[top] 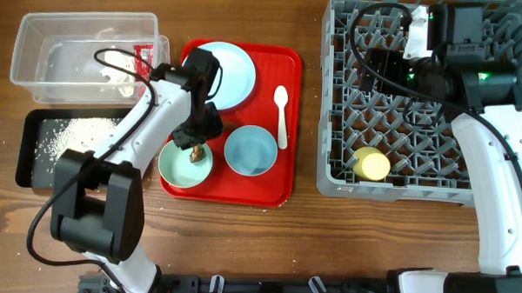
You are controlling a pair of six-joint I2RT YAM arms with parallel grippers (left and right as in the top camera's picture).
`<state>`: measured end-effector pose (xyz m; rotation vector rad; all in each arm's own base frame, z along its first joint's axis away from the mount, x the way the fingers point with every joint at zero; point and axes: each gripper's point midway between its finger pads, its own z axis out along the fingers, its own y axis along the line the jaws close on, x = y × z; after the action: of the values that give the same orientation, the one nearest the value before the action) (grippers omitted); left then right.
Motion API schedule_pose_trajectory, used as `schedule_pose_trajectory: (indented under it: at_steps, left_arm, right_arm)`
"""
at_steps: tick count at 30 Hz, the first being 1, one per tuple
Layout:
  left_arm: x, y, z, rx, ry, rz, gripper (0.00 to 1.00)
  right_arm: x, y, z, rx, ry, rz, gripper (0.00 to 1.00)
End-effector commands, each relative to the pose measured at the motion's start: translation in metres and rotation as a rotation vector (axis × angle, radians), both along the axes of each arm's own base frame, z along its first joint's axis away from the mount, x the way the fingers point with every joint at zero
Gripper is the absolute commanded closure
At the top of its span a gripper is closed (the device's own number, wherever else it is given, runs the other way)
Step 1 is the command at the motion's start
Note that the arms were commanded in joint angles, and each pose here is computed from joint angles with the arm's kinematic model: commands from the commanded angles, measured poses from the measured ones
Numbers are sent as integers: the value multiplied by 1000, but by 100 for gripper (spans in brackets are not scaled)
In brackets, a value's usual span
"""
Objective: Sort waste into correct bins and load items into the dishwasher rack
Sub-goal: 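Grasp the mint-green bowl with the food scrap using the left gripper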
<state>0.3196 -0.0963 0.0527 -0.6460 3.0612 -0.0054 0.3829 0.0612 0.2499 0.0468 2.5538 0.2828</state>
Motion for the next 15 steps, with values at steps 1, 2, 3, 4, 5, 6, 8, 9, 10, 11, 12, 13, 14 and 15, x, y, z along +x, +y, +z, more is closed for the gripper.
schedule_pose_trajectory:
  at_steps: [1,2,3,4,5,6,8,9,10,11,12,13,14,15]
  left_arm:
    - [-2,2,-9,14,-9,43,55]
    - [-2,2,-11,13,-11,42,55]
    - [-2,2,-12,13,-13,42,56]
    - [-3,2,-14,13,-12,41,57]
    - [-4,2,-15,13,-11,40,59]
    - [-5,1,-16,14,-10,40,60]
    - [-5,0,-19,13,-13,35,64]
    - [-6,-1,-21,12,-16,32,66]
    - [-6,-2,-23,11,-18,29,68]
    - [-7,-2,-24,11,-18,27,71]
    - [-7,-3,-24,11,-19,24,76]
    - [-7,-3,-24,11,-20,23,82]
    - [-6,-3,-24,10,-22,23,86]
    - [-6,-3,-24,10,-22,24,89]
  right_arm:
    - [0,4,6,3,-19,26,0]
    - [0,4,6,3,-19,26,0]
    - [0,4,6,3,-19,26,0]
    - [0,4,6,3,-19,26,0]
    - [0,4,6,3,-18,26,0]
    - [0,4,6,3,-18,26,0]
    - [0,4,6,3,-17,26,0]
    - [0,4,6,3,-17,26,0]
    - [0,4,6,3,-17,26,0]
    - [0,4,6,3,-17,26,0]
    - [0,4,6,3,-17,26,0]
    - [0,4,6,3,-17,26,0]
    - [0,4,6,3,-18,26,0]
    - [0,4,6,3,-18,26,0]
